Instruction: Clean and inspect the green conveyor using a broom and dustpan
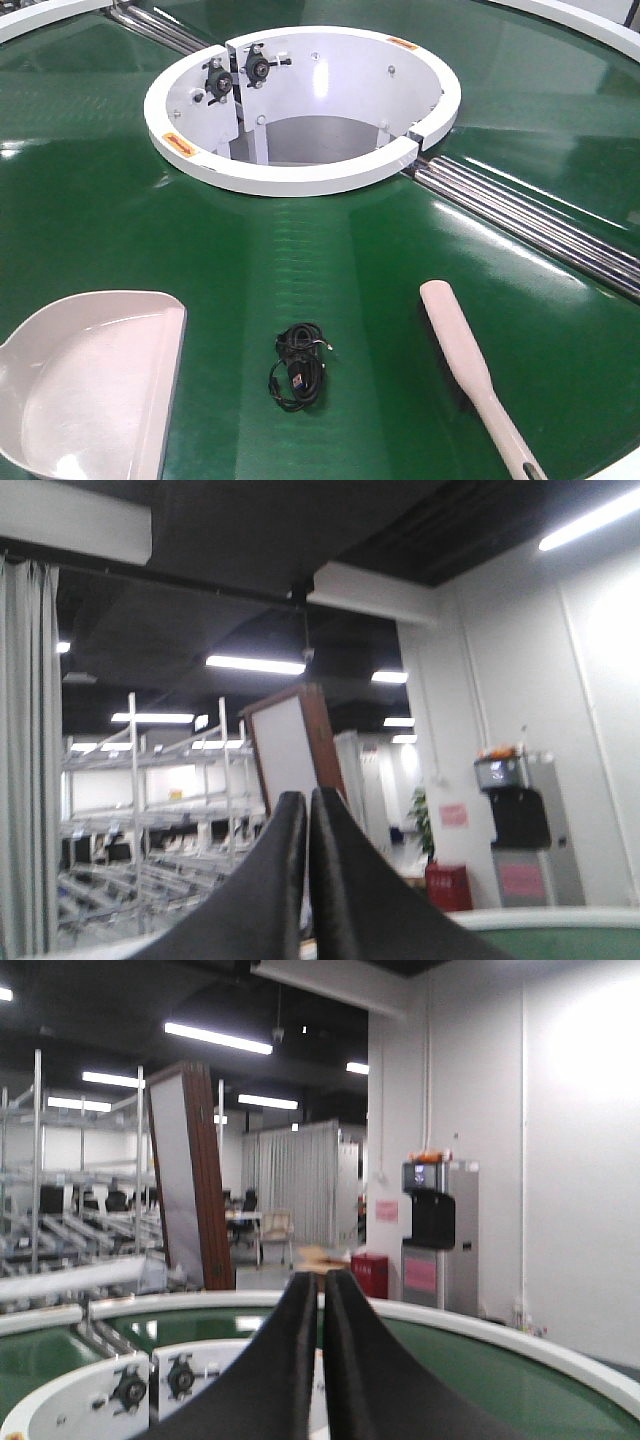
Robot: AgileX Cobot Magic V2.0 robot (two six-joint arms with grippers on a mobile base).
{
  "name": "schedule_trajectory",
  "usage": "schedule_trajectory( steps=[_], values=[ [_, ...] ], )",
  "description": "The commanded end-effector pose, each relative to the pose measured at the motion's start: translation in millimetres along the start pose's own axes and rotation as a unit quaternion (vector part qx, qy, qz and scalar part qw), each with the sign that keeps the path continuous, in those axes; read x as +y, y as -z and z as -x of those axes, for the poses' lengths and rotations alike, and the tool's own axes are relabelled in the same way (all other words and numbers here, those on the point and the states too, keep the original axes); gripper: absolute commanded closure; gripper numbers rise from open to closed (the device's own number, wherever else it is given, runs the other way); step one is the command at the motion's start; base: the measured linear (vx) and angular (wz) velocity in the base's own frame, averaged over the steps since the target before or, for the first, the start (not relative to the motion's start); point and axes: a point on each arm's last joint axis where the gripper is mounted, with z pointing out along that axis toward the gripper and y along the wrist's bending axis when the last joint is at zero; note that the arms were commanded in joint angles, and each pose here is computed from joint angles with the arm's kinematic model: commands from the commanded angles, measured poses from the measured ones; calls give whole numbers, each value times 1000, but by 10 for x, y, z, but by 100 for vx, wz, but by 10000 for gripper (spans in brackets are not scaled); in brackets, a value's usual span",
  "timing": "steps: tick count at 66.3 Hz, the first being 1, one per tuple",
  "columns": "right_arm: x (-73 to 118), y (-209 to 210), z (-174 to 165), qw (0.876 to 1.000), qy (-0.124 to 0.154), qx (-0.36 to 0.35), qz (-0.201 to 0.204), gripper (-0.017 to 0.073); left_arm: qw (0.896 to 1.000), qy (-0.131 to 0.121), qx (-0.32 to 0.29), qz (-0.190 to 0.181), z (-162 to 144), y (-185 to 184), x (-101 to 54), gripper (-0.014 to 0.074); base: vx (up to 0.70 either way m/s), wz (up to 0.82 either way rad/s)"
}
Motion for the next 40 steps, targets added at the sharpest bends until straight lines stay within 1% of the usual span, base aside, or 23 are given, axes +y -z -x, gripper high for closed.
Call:
schedule_trajectory(
  steps=[1, 5, 10, 12, 17, 18, 21, 24, 25, 27, 30, 33, 36, 40],
  values=[
    [-16, -276, 205, 1000, 4, 27, 0, 564, 999, 1, 51, 6, 121, -293, 40, 615, 0, 0],
    [-18, -482, 194, 998, 2, 61, 2, 564, 995, 1, 97, 8, 80, -428, 50, 610, 0, 0],
    [-10, -699, 123, 995, -12, 95, 8, 561, 988, 5, 154, 6, -39, -572, 43, 592, 0, 0],
    [-2, -776, 81, 994, -17, 104, 12, 559, 986, 7, 166, 1, -84, -612, 31, 580, 0, 0],
    [19, -920, -30, 991, -25, 129, 19, 542, 977, 4, 212, -13, -234, -709, -7, 531, 0, 0],
    [20, -943, -50, 990, -25, 134, 20, 537, 976, 10, 218, -16, -255, -722, -17, 512, 0, 0],
    [26, -1012, -112, 988, -30, 149, 21, 516, 970, 8, 241, -29, -328, -759, -47, 461, 0, 0],
    [30, -1062, -168, 986, -31, 165, 22, 481, 966, 12, 257, -38, -382, -790, -71, 398, 0, 0],
    [32, -1076, -188, 984, -31, 172, 22, 461, 965, 10, 260, -41, -395, -797, -75, 377, 0, 0],
    [35, -1092, -215, 983, -30, 181, 23, 421, 963, 12, 267, -47, -420, -813, -91, 321, 0, 0],
    [39, -1108, -252, 980, -28, 195, 26, 351, 960, 22, 274, -56, -446, -829, -115, 237, 0, 0],
    [43, -1117, -282, 978, -27, 207, 27, 265, 959, 31, 275, -62, -453, -834, -131, 145, 0, 0],
    [45, -1117, -298, 976, -27, 214, 28, 155, 958, 37, 276, -66, -455, -835, -141, 43, 0, 0],
    [45, -1118, -297, 976, -27, 214, 28, 37, 958, 37, 276, -67, -453, -834, -143, -62, 0, 0]
  ],
)
